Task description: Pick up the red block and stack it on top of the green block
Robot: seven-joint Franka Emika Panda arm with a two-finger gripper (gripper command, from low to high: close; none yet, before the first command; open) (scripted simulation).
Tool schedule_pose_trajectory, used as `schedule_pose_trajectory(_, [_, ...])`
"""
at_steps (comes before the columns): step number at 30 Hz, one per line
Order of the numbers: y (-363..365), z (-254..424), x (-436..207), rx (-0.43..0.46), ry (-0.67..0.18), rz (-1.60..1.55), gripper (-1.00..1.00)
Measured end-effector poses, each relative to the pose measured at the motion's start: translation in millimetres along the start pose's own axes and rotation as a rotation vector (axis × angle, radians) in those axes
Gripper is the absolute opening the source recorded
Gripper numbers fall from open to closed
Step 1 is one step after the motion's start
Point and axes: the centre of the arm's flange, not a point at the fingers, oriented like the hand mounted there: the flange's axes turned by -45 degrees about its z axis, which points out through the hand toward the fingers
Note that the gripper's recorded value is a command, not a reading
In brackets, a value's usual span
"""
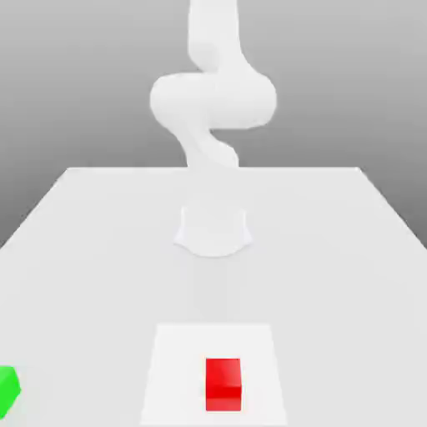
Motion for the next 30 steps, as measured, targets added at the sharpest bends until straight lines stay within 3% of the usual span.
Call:
schedule_pose_trajectory(11, [-5.3, 219.8, -68.3, -0.007, -0.338, -0.007, 0.0])
schedule_pose_trajectory(23, [-9.6, 385.7, -236.1, -0.003, -0.697, -0.013, 0.0])
schedule_pose_trajectory(28, [-9.4, 432.2, -283.1, -0.002, -0.723, -0.013, 0.0])
schedule_pose_trajectory(29, [-9.3, 438.7, -289.8, -0.003, -0.723, -0.013, -1.0])
schedule_pose_trajectory(30, [-9.3, 438.7, -289.8, -0.003, -0.723, -0.013, -1.0])
